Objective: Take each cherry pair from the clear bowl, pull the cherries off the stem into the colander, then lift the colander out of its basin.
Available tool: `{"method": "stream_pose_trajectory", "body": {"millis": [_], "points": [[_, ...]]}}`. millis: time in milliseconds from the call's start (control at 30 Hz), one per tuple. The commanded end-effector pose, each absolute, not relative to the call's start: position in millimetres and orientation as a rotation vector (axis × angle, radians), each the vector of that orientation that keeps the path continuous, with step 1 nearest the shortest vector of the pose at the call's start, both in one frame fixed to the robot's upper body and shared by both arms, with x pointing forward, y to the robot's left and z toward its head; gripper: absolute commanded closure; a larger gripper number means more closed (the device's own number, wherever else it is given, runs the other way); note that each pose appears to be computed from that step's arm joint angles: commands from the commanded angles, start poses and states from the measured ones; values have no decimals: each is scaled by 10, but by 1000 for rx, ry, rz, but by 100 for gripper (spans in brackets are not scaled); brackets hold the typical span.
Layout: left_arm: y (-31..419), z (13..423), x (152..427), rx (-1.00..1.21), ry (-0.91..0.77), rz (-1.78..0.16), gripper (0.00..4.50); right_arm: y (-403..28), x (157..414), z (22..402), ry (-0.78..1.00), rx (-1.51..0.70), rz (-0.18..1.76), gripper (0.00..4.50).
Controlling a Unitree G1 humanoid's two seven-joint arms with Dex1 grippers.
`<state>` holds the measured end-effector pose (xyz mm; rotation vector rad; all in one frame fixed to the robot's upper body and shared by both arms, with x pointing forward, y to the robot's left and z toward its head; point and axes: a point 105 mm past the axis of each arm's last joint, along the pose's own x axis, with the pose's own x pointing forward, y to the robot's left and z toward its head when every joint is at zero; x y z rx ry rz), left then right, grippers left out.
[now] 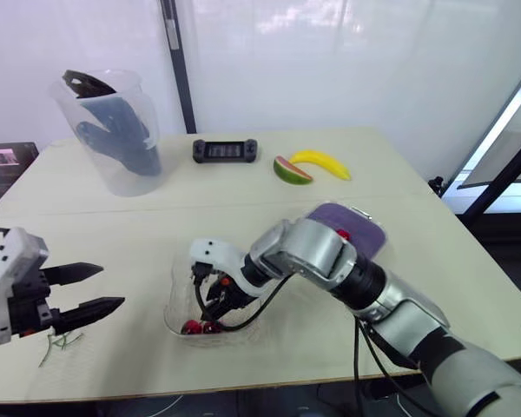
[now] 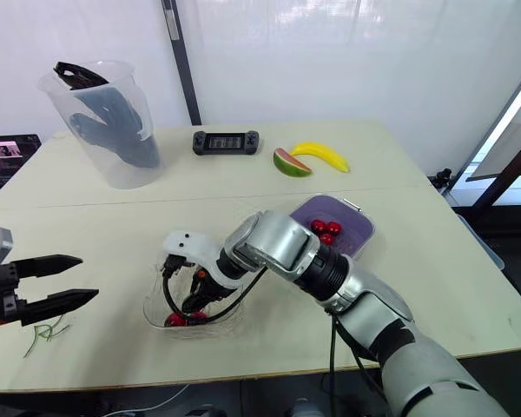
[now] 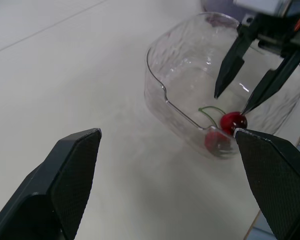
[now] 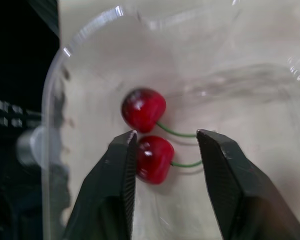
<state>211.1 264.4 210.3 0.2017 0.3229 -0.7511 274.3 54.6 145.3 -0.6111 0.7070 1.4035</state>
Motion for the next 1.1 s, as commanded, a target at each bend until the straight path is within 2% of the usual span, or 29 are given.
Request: {"method": "stream_pose_trajectory", "body": {"millis": [33, 367, 700, 867, 1100], "points": [[2637, 2164, 2152, 229, 299, -749, 0, 567, 2760, 1432, 687, -632, 1402, 224], [2592, 2254, 2244, 259, 276, -788, 0, 551, 2783, 1263, 698, -697, 1411, 224], [2430, 2220, 2220, 248, 281, -843, 0, 524, 2823, 1286, 663, -743, 1395, 224], [2407, 2201, 2221, 244, 292, -862, 0, 505, 2857, 1489, 572, -806, 1379, 370], [2368, 2278, 2302, 224, 247, -878, 0, 466, 2859, 1724, 466, -826, 1392, 370]]}}
